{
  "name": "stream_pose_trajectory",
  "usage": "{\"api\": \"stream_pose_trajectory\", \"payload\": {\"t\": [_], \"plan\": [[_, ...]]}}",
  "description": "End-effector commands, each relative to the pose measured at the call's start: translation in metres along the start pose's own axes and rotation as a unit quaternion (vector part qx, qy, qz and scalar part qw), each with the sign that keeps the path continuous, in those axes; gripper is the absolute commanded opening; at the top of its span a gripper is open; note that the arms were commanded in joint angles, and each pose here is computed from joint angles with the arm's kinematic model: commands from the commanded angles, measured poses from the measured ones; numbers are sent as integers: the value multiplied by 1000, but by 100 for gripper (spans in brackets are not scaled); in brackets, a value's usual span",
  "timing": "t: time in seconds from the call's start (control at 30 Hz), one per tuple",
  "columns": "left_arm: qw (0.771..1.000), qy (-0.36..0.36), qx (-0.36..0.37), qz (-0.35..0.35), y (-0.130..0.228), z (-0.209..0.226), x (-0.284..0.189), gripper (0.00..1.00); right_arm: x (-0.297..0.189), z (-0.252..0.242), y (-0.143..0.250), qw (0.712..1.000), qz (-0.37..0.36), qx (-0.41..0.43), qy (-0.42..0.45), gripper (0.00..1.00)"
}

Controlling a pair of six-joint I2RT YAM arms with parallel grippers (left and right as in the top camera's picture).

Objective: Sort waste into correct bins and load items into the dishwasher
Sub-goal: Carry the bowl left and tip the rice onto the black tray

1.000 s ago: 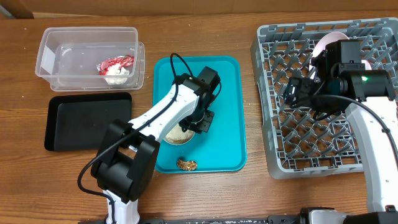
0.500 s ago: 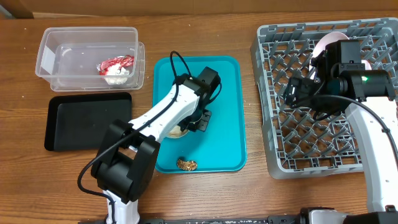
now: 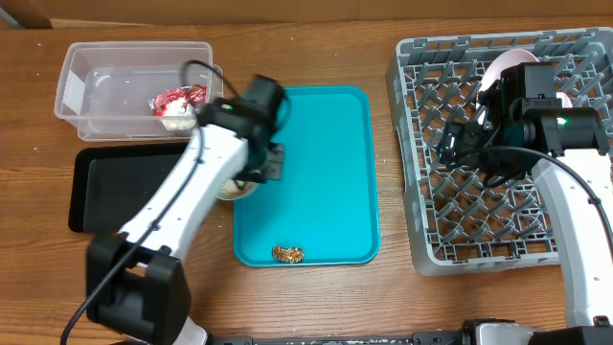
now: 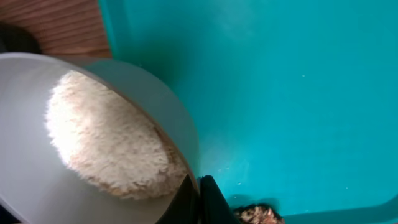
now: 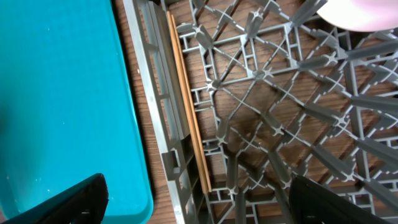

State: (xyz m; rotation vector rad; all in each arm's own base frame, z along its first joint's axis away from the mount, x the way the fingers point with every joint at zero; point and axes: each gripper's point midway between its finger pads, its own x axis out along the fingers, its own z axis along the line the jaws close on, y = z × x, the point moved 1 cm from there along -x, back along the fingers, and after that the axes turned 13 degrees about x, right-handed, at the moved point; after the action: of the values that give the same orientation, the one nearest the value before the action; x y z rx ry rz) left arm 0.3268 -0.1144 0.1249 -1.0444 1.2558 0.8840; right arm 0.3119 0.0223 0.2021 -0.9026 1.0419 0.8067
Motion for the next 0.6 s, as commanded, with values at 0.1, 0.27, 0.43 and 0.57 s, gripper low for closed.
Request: {"api": "stream_pose_trajectory", "payload": {"t": [0.1, 0.27, 0.43, 0.57], "plan": [[994, 93, -38, -51, -3, 60, -22, 4, 2, -3, 5, 1000, 11, -3, 4, 92], [967, 210, -57, -134, 0, 103, -38, 4, 2, -3, 5, 1000, 12, -3, 5, 92], [920, 307, -97, -223, 7, 136, -50, 4, 2, -3, 5, 1000, 12, -3, 5, 91], [881, 364, -145, -264, 20, 160, -37, 4, 2, -3, 5, 1000, 12, -3, 5, 91]]}}
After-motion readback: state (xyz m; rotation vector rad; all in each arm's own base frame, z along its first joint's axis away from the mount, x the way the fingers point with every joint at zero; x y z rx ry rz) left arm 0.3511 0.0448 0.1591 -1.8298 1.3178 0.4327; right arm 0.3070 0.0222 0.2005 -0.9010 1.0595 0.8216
